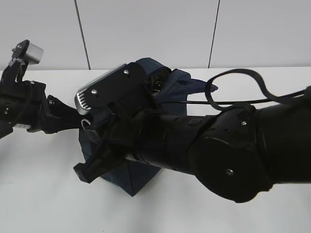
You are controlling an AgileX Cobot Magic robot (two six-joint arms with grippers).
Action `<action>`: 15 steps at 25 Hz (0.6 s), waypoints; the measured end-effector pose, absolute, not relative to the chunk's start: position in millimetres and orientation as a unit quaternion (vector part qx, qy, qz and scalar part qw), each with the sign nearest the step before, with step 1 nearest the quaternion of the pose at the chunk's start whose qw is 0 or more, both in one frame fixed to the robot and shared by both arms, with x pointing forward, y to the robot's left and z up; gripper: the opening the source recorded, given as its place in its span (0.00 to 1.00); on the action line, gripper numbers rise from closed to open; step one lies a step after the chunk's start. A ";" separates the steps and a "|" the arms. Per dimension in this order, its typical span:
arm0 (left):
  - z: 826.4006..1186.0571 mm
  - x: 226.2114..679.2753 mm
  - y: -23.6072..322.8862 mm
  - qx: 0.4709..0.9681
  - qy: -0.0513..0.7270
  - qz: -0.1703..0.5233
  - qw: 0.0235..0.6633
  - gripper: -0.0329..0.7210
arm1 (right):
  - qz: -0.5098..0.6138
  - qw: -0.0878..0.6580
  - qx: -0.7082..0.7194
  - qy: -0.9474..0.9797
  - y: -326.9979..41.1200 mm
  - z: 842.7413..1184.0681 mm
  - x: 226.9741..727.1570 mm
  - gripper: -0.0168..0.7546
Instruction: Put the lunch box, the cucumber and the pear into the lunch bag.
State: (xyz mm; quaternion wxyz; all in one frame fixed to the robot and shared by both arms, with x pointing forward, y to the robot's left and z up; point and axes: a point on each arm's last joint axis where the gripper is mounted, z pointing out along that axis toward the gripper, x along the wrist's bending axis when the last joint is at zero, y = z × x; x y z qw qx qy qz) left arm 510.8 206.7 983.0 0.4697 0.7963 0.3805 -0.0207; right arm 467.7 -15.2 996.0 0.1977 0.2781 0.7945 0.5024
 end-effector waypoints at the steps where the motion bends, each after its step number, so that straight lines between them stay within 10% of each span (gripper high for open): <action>1: 983.0 510.8 206.7 0.796 0.380 -0.021 0.470 0.05 | 0.505 0.199 0.278 0.792 -14.0 998.6 468.9 0.02; 15: 984.7 511.8 206.1 0.792 0.382 -0.021 0.475 0.05 | 0.515 0.210 0.382 0.738 -34.8 1013.5 503.5 0.02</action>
